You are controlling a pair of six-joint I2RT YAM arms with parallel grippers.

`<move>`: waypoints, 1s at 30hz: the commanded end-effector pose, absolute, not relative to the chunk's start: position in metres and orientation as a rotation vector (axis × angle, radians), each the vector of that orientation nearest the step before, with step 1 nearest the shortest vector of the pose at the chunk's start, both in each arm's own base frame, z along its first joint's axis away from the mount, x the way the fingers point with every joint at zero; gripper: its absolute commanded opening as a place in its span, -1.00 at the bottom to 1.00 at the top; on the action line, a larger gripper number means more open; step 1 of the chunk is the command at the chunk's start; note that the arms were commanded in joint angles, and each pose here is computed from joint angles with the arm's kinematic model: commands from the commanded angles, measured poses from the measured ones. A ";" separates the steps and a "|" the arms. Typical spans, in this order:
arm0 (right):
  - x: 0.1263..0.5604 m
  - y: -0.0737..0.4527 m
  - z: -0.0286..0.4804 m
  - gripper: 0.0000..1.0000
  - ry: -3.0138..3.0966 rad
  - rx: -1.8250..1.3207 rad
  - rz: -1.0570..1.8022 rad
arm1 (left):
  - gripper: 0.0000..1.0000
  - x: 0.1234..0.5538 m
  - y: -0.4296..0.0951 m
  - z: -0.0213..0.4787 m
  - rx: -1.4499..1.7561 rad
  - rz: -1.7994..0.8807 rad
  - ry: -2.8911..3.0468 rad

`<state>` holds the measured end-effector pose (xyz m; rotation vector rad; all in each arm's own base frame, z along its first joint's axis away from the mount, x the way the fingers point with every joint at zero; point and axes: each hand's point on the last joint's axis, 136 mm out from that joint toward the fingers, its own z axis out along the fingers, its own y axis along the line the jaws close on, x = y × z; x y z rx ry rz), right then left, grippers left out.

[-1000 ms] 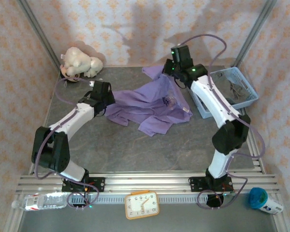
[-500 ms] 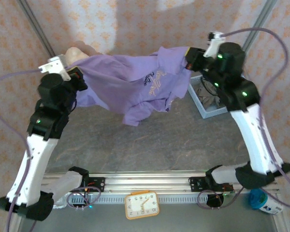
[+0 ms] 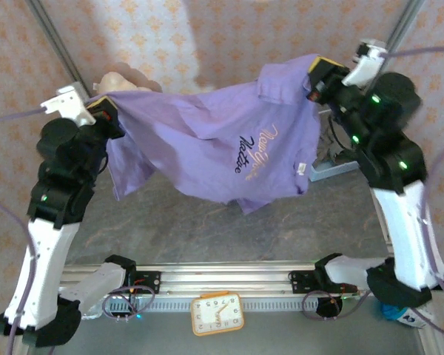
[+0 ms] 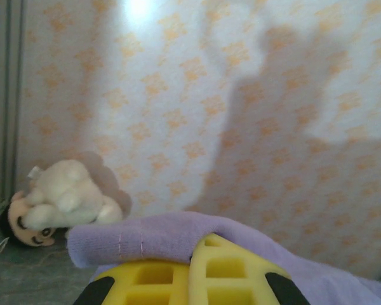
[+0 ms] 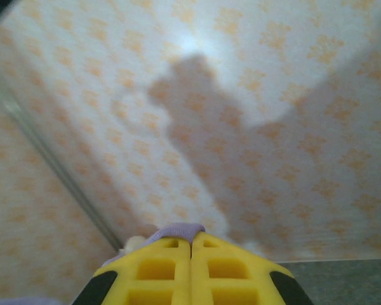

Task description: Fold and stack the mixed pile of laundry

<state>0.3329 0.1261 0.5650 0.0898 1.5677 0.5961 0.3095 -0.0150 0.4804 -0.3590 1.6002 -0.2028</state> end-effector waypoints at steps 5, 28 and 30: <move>0.523 0.130 0.400 -1.00 1.883 0.258 0.503 | -1.00 0.426 0.018 0.352 -0.475 0.240 1.861; 0.486 0.144 0.187 0.34 2.412 0.310 0.408 | 0.95 0.450 -0.012 0.148 -0.575 0.007 2.302; 0.471 0.150 0.166 0.32 2.461 0.332 0.400 | 0.87 0.446 -0.013 0.129 -0.573 0.012 2.357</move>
